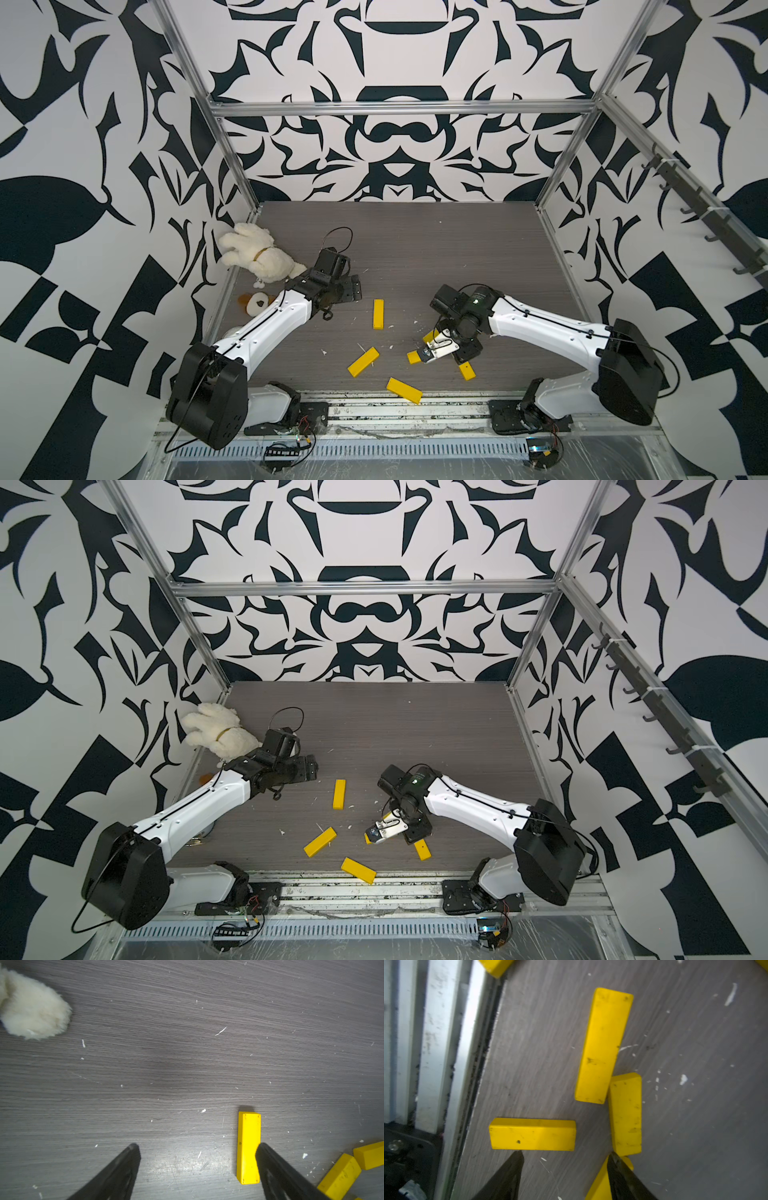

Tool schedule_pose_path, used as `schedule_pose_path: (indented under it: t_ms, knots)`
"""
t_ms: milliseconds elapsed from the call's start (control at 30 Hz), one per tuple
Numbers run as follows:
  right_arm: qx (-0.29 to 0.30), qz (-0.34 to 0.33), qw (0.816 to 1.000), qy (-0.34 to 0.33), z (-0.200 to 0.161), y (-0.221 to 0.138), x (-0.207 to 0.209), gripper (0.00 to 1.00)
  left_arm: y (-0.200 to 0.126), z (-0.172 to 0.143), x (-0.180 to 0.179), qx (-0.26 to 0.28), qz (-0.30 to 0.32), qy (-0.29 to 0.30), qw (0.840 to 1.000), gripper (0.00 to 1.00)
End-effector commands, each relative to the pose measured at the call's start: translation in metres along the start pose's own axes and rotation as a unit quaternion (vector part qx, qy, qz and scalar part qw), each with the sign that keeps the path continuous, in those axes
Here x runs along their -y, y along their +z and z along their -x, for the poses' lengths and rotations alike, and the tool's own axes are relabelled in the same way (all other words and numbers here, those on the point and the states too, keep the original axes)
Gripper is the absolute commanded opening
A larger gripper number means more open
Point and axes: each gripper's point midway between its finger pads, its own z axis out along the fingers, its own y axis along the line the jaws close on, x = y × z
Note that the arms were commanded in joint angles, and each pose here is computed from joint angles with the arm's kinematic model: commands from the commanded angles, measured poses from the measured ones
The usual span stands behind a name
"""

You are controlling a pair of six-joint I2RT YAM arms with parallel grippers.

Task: Assemble the number 8 with building blocks
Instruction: Pick up the building block from the center of the board.

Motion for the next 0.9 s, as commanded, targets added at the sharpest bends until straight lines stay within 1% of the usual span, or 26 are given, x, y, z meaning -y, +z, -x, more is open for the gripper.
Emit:
schedule_pose_path:
  t_ms: [0,100,233,300,433,533,767,867]
  knots:
    - [0.035,-0.023,0.999,-0.026,0.006,-0.005,0.004,0.65,-0.001,-0.002,-0.005,0.006,0.007,-0.003,1.0,0.92]
    - [0.068,-0.049,0.996,-0.004,0.013,-0.009,0.023,0.62,0.0,-0.002,-0.005,0.008,0.006,-0.008,1.0,0.92]
    - [0.048,-0.07,0.996,-0.028,0.009,0.009,0.045,0.6,0.003,-0.001,-0.005,0.008,0.008,-0.004,1.0,0.92]
    - [0.05,-0.079,0.995,-0.031,0.011,0.014,0.058,0.59,0.005,0.001,-0.005,0.008,0.009,0.0,1.0,0.92]
    - [0.036,-0.082,0.996,-0.021,0.007,0.024,0.081,0.52,0.008,0.003,-0.005,0.008,0.014,0.007,1.0,0.92]
    - [0.035,-0.082,0.996,-0.003,0.002,0.027,0.093,0.52,0.012,0.001,-0.006,0.003,0.013,0.007,1.0,0.92]
    - [0.029,-0.072,0.997,0.019,-0.012,0.031,0.093,0.54,0.018,0.001,-0.009,-0.002,0.013,0.002,1.0,0.93]
    - [0.028,-0.068,0.997,0.023,-0.017,0.035,0.086,0.53,0.017,0.003,-0.011,0.0,0.009,-0.005,1.0,0.93]
